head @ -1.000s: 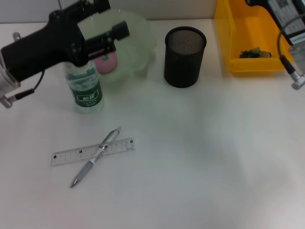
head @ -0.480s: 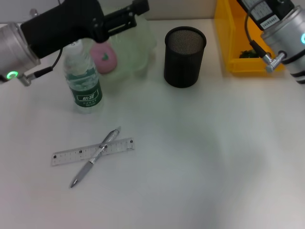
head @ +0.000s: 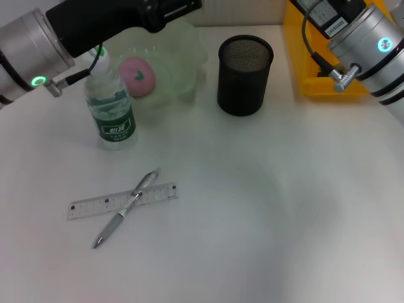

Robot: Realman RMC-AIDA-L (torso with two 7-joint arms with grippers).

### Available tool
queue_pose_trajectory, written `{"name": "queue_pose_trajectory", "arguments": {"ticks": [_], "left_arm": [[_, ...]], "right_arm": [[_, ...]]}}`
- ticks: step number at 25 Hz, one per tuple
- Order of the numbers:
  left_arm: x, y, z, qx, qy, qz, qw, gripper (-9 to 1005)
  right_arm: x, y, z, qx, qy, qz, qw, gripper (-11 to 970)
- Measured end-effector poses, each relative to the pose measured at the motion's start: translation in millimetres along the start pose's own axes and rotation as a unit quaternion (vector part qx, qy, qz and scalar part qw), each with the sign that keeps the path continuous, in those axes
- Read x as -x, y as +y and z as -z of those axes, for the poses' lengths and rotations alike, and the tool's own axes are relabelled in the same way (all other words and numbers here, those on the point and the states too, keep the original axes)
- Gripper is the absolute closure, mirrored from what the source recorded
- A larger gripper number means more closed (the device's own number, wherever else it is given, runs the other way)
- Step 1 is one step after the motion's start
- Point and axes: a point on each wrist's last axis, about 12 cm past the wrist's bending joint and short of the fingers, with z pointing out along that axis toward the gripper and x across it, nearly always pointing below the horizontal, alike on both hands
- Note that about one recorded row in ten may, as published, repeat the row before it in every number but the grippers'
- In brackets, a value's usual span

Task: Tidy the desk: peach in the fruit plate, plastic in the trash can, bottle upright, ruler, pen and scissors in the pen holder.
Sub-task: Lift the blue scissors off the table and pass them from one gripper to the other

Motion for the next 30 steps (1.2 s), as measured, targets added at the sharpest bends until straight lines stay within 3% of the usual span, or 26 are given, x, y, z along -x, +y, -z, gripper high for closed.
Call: {"name": "queue_pose_trajectory", "arguments": {"ticks": [16,28,30], "left_arm": [[-6.1,3.5,-13.9,0.03,0.013,0.001,0.999,317],[-10.3,0.5,-15.6,0.023,0.021,0.0,1.0,319],[-10.6,0.1,-15.8,0.021,0.022,0.0,1.0,409]], "right_arm": [[-3.5,-3.3,-4.5,-0.015,0.016,0.0,1.0,734],[-4.5,-5.7,-2.7,-0.024,0.017,-0.001,1.0,734],[-4.9,-5.8,-2.6,-0.025,0.018,-0.001,1.0,734]]}}
